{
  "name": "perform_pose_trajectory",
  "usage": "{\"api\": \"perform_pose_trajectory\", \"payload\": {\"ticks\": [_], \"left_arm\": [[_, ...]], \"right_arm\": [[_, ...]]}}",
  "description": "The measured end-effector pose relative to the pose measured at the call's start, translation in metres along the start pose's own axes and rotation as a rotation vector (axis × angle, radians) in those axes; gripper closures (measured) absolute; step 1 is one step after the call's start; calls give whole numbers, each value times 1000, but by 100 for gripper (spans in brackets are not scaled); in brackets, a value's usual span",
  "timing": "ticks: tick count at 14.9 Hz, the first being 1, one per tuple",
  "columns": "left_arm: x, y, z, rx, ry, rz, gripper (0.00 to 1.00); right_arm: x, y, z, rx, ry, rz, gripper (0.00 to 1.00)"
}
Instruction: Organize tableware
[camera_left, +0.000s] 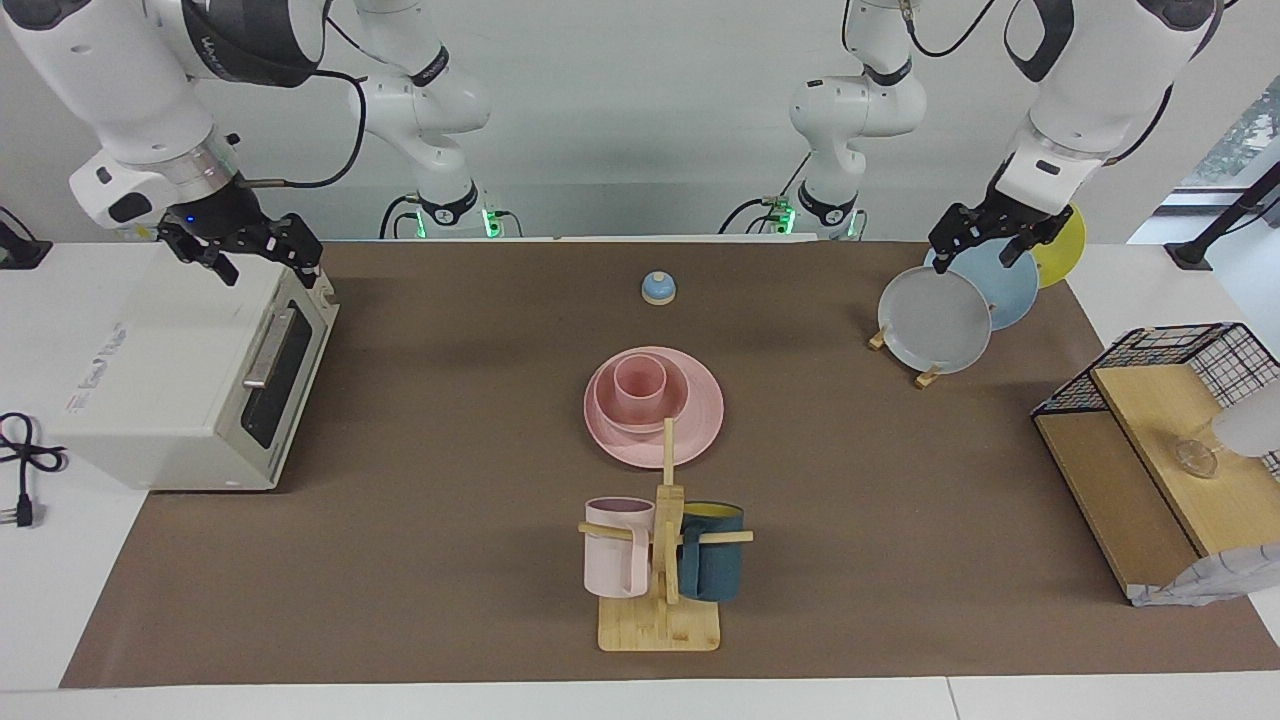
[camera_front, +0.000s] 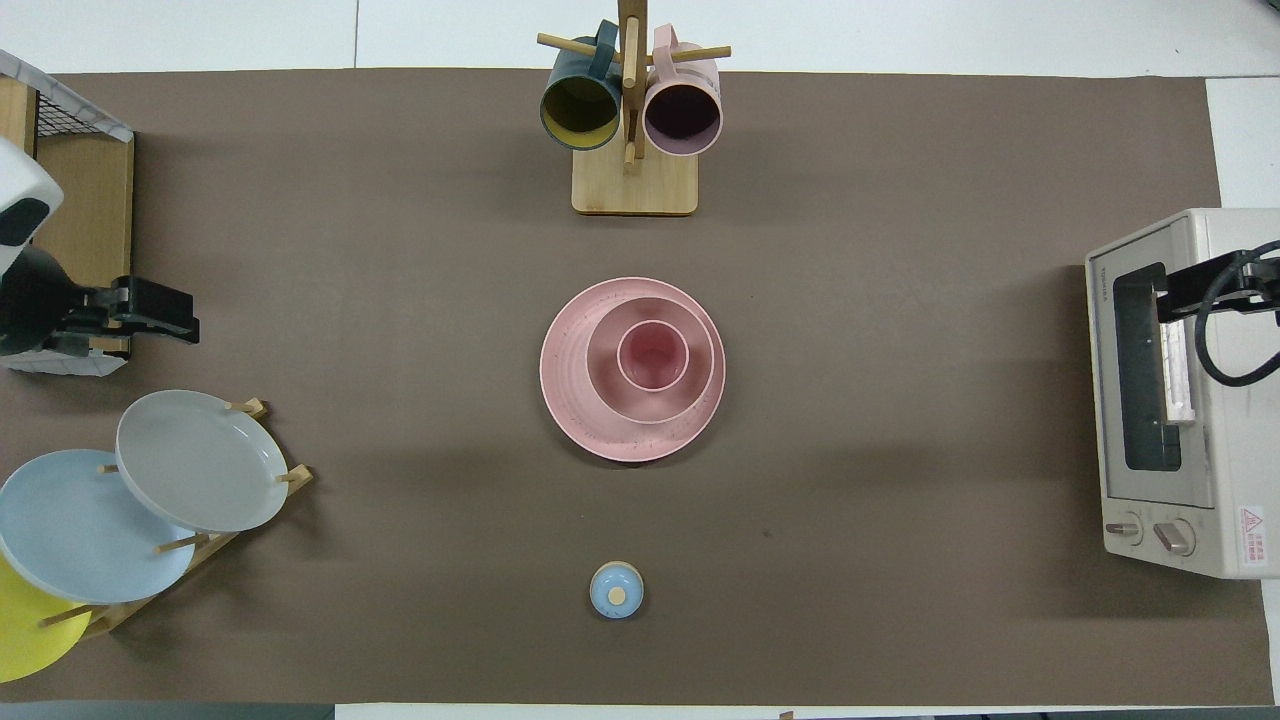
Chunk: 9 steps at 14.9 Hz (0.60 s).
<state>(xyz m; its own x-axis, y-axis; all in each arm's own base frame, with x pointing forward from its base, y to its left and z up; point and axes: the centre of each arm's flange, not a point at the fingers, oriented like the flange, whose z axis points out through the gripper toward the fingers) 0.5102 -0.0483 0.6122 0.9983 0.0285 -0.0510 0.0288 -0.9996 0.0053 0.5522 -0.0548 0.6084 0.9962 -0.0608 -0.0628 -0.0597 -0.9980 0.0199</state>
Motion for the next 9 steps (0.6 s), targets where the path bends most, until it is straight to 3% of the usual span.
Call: {"api": "perform_pose_trajectory", "payload": {"ticks": [4,9], "left_arm": [[-1,1,-18,1,27,-1,0],[0,7,-12,5,6,10,0]], "right_arm": [[0,0,0,0,0,0,0],[0,0,0,0,0,0,0]]}}
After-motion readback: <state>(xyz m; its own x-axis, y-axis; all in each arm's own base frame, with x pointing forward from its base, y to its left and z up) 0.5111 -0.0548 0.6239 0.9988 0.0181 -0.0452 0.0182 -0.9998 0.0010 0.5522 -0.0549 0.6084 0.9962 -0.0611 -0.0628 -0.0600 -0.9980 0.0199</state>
